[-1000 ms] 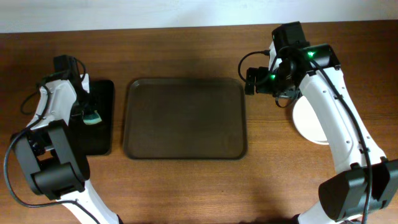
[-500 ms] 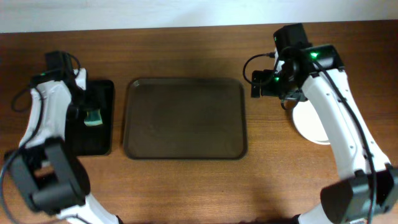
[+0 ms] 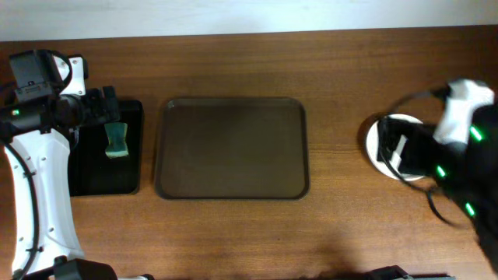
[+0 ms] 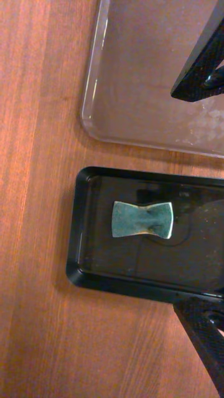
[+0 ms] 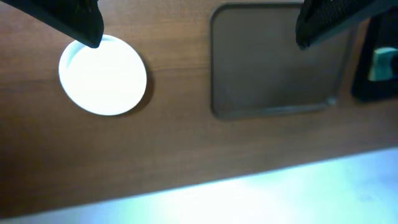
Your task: Clean dirty plates on tray and stack at the side
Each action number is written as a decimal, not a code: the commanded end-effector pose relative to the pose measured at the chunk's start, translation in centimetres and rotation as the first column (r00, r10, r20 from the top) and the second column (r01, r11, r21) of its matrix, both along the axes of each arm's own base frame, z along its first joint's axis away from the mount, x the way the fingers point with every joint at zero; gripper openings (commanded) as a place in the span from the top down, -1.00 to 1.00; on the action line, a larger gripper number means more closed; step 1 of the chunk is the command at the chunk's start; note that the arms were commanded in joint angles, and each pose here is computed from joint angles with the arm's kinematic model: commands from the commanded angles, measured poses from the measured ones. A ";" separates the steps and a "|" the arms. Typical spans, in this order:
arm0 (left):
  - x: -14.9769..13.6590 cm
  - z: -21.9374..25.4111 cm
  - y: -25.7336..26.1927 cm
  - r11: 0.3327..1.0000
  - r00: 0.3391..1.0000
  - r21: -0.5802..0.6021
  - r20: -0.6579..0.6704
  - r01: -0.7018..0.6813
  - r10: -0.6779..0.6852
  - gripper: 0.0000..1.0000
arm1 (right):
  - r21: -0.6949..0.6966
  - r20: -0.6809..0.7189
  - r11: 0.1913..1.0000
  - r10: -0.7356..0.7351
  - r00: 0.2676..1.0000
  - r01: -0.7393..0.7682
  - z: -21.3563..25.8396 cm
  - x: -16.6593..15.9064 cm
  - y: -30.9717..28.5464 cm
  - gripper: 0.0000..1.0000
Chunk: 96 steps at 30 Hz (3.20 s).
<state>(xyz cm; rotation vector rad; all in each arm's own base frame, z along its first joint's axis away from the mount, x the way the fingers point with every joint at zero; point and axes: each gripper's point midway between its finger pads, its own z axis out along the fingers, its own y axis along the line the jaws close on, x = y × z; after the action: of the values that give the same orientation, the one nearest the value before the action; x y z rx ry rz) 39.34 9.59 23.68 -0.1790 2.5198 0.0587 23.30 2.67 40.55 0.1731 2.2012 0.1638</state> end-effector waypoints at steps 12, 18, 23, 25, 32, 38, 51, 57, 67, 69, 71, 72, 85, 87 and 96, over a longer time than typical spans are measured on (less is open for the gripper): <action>0.1 -0.1 -0.2 1.000 1.000 -0.014 -0.001 0.010 -0.010 -0.98 | -0.095 0.063 0.985 -0.135 0.989 0.141 0.9 -3.8 -3.7 -0.97; 0.1 -0.1 -0.2 1.000 1.000 -0.015 -0.001 0.009 -0.009 -0.98 | -0.088 0.134 0.985 -0.138 0.981 0.150 1.0 -2.0 -3.7 -0.97; 0.1 -0.1 -0.2 1.000 1.000 -0.014 -0.001 0.010 -0.010 -0.98 | -0.191 0.276 0.978 0.129 0.952 -0.077 0.2 0.1 -1.2 -0.97; 0.1 -0.1 -0.2 1.000 1.000 -0.015 -0.001 0.009 -0.009 -0.98 | -0.191 0.341 0.979 0.132 0.931 -0.069 -1.0 0.3 -1.2 -0.97; 0.1 -0.1 -0.2 1.000 1.000 -0.015 -0.001 0.009 -0.009 -0.98 | -0.184 0.520 0.979 0.173 0.836 -0.088 -7.1 0.1 -0.4 -0.97; 0.1 -0.1 -0.2 1.000 1.000 -0.014 -0.001 0.010 -0.010 -0.98 | -0.202 0.677 0.975 0.205 0.706 -0.090 -12.1 -0.5 0.3 -0.97; 0.1 -0.1 -0.2 1.000 1.000 -0.014 -0.001 0.010 -0.010 -0.98 | -0.202 0.727 0.978 0.181 0.662 -0.045 -18.5 0.8 -0.2 -0.97; 0.1 -0.1 -0.2 1.000 1.000 -0.014 -0.001 0.010 -0.010 -0.98 | -0.188 0.536 0.980 0.153 0.830 -0.059 -24.7 1.2 -0.8 -0.97; 0.1 -0.1 -0.2 1.000 1.000 -0.014 -0.001 0.010 -0.010 -0.98 | -0.184 0.528 0.981 0.148 0.836 -0.057 -24.9 1.3 -0.9 -0.97; 0.1 -0.1 -0.2 1.000 1.000 -0.014 -0.001 0.010 -0.010 -0.98 | -0.184 0.528 0.981 0.148 0.836 -0.057 -24.9 1.3 -0.9 -0.97; 0.1 -0.1 -0.2 1.000 1.000 -0.014 -0.001 0.010 -0.010 -0.98 | -0.184 0.528 0.981 0.148 0.836 -0.057 -24.9 1.3 -0.9 -0.97; 0.1 -0.1 -0.2 1.000 1.000 -0.014 -0.001 0.010 -0.010 -0.98 | -0.184 0.528 0.981 0.148 0.836 -0.057 -24.9 1.3 -0.9 -0.97; -2.2 3.1 -0.2 0.999 0.997 0.037 0.072 -0.014 0.012 -0.98 | -0.184 0.528 0.981 0.148 0.836 -0.057 -24.9 1.3 -0.9 -0.97; -3.2 5.2 -1.2 0.997 0.986 0.074 0.166 0.000 -0.013 -0.98 | -0.184 0.529 0.981 0.148 0.836 -0.057 -24.9 1.3 -0.9 -0.97; -9.9 4.7 -4.8 0.988 0.843 0.148 0.526 0.035 -0.109 -0.98 | -0.184 0.528 0.981 0.148 0.836 -0.057 -24.9 1.3 -0.9 -0.97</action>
<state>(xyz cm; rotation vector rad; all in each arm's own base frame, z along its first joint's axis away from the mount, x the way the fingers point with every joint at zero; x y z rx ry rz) 31.79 5.88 32.08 -0.0686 1.9734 0.1495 24.56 2.00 15.91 -0.0893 1.6395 0.0887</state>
